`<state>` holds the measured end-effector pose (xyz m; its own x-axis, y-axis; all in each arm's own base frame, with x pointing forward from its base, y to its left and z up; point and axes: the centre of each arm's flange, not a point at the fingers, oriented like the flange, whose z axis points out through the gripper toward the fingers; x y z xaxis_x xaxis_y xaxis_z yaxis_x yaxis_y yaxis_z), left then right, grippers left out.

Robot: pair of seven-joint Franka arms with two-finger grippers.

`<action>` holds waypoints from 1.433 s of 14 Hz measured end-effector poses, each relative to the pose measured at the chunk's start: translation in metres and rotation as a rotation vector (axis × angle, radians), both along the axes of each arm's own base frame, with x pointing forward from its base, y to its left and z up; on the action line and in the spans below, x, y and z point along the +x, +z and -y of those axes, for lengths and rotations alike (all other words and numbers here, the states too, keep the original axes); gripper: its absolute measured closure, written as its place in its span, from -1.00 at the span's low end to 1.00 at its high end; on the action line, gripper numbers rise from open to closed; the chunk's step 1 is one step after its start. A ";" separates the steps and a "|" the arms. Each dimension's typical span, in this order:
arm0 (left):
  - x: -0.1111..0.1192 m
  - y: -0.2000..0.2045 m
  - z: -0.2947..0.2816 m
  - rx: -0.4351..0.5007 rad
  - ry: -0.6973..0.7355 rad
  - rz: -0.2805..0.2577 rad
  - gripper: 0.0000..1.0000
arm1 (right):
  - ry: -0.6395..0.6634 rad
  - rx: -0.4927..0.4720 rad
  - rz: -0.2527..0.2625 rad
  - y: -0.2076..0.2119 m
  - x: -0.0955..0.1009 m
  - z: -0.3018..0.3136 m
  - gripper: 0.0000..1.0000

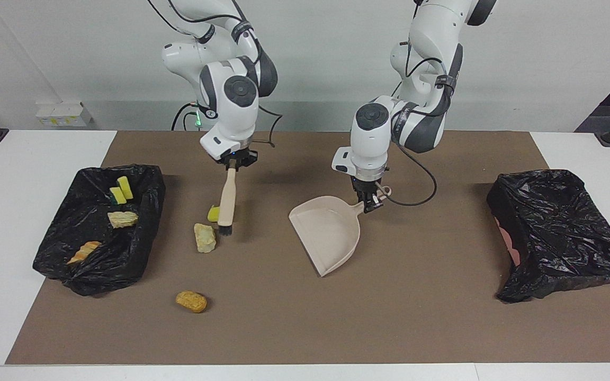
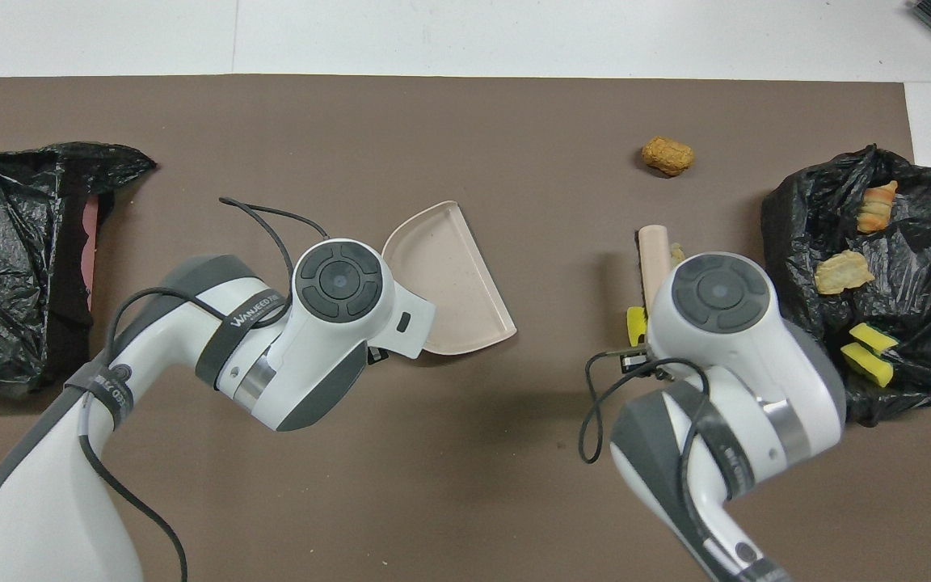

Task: Sweep and dump trash in bin
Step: 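Sweep bread toward the dustpan with the right gripper's brush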

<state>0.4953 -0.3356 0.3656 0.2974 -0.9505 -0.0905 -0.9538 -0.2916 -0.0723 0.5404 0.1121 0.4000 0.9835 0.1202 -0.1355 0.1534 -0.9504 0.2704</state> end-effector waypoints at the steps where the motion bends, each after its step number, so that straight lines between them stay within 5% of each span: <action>1: -0.004 0.000 0.002 0.003 -0.007 -0.001 0.37 | 0.043 -0.014 0.017 0.002 0.014 0.012 0.47; 4: -0.020 -0.004 0.010 0.012 -0.036 -0.011 0.37 | 0.157 -0.065 0.071 -0.004 0.058 0.045 0.47; 11: -0.039 -0.008 0.023 0.022 -0.073 -0.023 0.37 | 0.284 -0.120 0.104 -0.048 0.140 0.075 0.47; 16: -0.041 -0.010 0.022 0.028 -0.074 -0.030 0.37 | 0.492 -0.120 0.044 -0.050 0.146 0.064 0.47; 20: -0.043 -0.011 0.020 0.045 -0.073 -0.044 0.37 | 0.529 -0.066 -0.038 -0.057 0.131 0.026 0.47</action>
